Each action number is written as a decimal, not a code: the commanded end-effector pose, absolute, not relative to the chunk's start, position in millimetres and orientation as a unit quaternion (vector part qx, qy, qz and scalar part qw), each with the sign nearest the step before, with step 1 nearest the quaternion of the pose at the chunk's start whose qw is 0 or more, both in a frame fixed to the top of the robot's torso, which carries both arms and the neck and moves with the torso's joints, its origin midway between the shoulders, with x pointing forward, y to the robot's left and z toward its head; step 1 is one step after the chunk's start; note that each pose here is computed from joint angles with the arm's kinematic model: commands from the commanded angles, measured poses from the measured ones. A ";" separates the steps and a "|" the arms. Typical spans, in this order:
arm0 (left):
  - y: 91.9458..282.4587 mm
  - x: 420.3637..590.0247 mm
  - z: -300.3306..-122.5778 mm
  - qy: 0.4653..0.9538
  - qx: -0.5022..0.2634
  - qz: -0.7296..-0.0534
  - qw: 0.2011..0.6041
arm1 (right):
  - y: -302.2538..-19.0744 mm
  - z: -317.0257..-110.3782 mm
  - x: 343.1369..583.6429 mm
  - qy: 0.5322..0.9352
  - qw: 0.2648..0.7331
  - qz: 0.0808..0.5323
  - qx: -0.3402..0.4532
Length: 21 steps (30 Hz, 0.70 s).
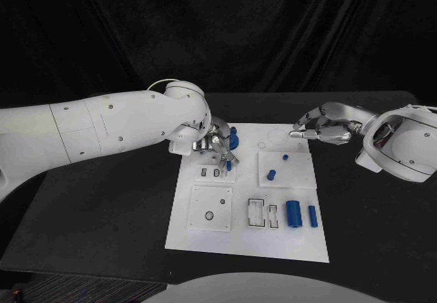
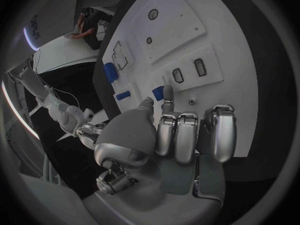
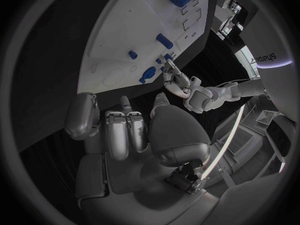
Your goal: Assemble the parts on the task board
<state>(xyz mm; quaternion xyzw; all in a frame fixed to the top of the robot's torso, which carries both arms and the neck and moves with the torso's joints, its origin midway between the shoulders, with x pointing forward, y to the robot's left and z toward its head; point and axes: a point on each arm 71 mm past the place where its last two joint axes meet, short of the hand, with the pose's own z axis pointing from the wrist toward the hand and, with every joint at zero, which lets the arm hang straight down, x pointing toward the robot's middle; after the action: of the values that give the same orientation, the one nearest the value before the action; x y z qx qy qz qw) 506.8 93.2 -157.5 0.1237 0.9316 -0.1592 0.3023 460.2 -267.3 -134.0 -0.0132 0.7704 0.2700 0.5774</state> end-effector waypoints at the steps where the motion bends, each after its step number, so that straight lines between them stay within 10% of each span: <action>1: 89.5 505.4 -158.1 0.930 0.128 -0.172 0.300 | -266.7 -135.6 460.2 0.773 0.574 0.270 -0.015; 21: 88.9 504.4 -160.0 0.931 0.131 -0.170 0.294 | -265.7 -136.8 461.0 0.774 0.572 0.270 -0.017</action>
<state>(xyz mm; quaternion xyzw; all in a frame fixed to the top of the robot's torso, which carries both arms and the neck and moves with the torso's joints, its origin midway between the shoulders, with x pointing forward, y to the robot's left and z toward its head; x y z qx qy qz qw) 506.2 91.5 -159.4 0.1255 0.9317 -0.1622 0.2999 461.6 -266.3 -135.3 -0.0142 0.7718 0.2696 0.5757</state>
